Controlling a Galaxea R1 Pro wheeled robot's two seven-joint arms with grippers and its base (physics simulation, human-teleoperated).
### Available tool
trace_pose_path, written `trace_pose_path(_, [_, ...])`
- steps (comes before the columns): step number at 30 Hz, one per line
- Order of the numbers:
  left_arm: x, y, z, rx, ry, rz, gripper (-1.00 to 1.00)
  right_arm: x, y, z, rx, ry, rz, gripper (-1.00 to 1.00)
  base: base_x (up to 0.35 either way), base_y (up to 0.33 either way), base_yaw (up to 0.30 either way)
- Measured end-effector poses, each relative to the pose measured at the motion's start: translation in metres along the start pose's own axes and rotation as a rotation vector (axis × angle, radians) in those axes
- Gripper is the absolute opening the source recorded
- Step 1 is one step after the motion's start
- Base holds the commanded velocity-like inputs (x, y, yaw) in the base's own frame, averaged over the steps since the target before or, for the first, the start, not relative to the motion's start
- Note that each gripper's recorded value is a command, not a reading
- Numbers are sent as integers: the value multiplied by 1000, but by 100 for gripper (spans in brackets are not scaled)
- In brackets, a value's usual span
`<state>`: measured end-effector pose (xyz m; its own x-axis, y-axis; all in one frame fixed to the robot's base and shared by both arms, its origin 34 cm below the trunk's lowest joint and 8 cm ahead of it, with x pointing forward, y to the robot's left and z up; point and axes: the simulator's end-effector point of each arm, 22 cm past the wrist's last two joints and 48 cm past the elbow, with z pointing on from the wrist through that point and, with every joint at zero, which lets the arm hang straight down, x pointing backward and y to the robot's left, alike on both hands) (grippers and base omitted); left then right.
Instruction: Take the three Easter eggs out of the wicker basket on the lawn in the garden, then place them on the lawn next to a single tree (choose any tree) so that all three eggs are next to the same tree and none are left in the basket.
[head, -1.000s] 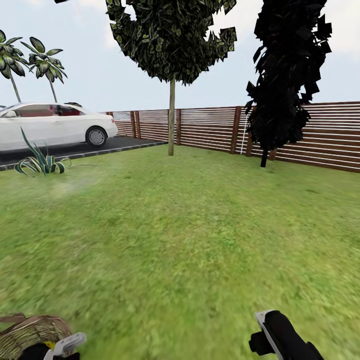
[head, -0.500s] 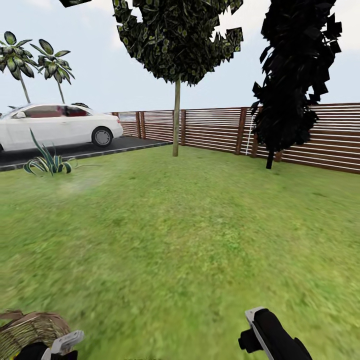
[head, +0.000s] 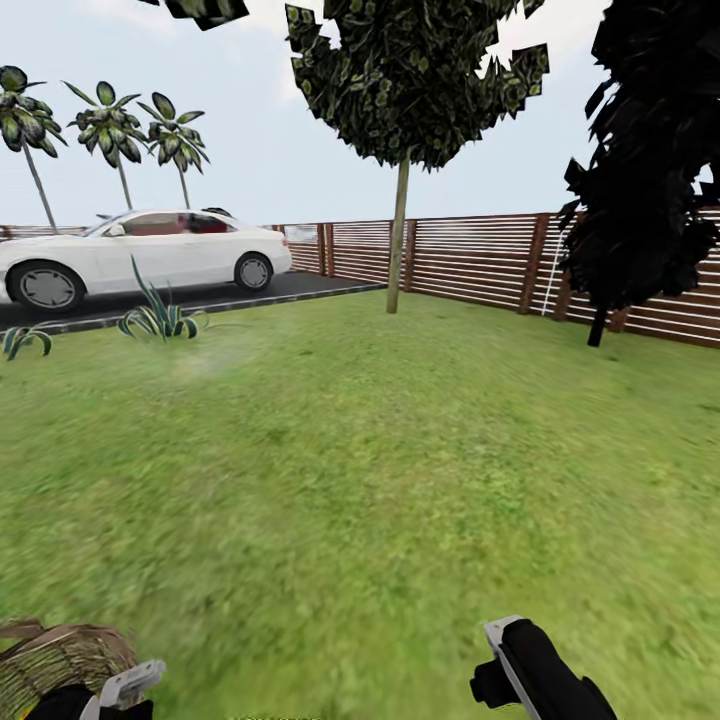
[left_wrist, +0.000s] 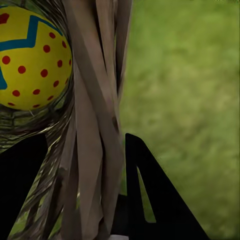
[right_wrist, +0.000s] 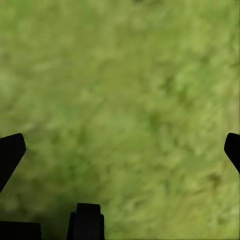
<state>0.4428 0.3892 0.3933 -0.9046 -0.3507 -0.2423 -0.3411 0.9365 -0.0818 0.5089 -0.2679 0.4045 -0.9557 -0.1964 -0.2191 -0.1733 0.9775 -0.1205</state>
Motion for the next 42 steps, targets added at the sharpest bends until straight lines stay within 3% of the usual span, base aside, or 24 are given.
trace_pose_path(42, [-1, 1, 0, -1, -1, -1, -100, 12, 9, 6, -15, 32, 0, 100, 0, 0, 286])
